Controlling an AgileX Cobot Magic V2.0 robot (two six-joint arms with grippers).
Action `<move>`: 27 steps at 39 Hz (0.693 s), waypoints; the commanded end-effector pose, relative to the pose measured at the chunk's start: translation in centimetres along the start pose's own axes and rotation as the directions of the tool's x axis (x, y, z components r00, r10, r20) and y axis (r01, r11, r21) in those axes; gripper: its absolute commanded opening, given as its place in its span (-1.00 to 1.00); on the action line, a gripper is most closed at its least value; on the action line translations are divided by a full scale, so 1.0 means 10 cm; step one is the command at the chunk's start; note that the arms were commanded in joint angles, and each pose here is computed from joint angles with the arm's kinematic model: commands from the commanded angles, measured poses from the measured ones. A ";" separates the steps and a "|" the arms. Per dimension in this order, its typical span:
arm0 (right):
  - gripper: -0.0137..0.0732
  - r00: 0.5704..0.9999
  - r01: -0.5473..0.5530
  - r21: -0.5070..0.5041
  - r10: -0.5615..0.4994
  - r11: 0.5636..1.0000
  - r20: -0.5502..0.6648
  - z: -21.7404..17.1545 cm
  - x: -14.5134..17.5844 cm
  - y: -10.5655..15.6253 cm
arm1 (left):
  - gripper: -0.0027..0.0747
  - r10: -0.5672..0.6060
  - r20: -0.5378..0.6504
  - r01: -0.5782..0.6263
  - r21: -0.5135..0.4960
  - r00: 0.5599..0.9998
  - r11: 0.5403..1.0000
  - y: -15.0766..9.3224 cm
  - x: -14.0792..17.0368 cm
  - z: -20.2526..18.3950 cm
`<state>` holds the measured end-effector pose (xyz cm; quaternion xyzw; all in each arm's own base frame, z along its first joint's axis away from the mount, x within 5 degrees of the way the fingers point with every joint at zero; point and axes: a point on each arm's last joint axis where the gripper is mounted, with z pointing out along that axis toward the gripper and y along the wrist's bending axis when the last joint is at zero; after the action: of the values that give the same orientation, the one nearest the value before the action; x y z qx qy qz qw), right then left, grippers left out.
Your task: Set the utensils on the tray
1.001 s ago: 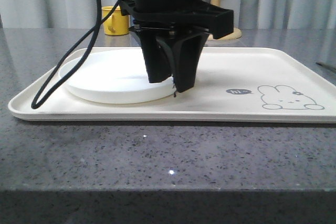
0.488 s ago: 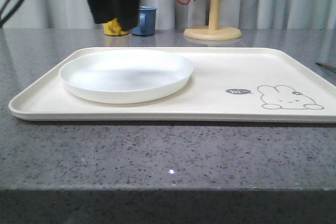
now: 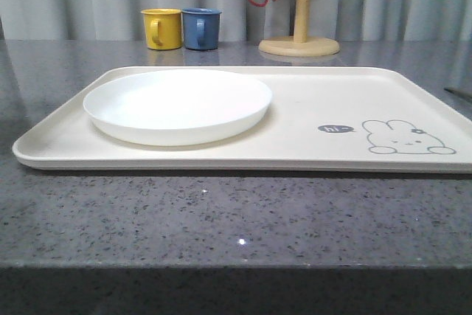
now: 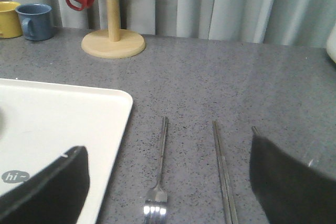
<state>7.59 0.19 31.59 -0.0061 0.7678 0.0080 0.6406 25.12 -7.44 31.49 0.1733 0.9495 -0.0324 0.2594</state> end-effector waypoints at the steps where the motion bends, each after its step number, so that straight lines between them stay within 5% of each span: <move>1: 0.79 0.995 0.004 0.009 -0.005 1.000 0.103 -0.02 -0.18 -0.01 | -0.98 -0.058 0.211 0.063 -0.013 0.976 0.998 0.07 0.16 -0.26; 11: 0.79 0.995 0.004 0.009 -0.005 1.000 0.103 -0.02 -0.18 -0.01 | -0.98 -0.064 0.483 0.095 -0.040 0.873 0.995 0.03 0.87 -0.44; 27: 0.79 0.995 0.004 0.009 -0.005 1.000 0.103 -0.02 -0.18 -0.01 | -0.98 -0.033 0.821 0.112 -0.038 0.570 0.993 -0.10 1.74 -0.84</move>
<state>7.59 0.19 31.59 -0.0061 0.7678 0.0080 0.6406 7.60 -1.87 28.67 0.1051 0.7770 -0.0643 0.6173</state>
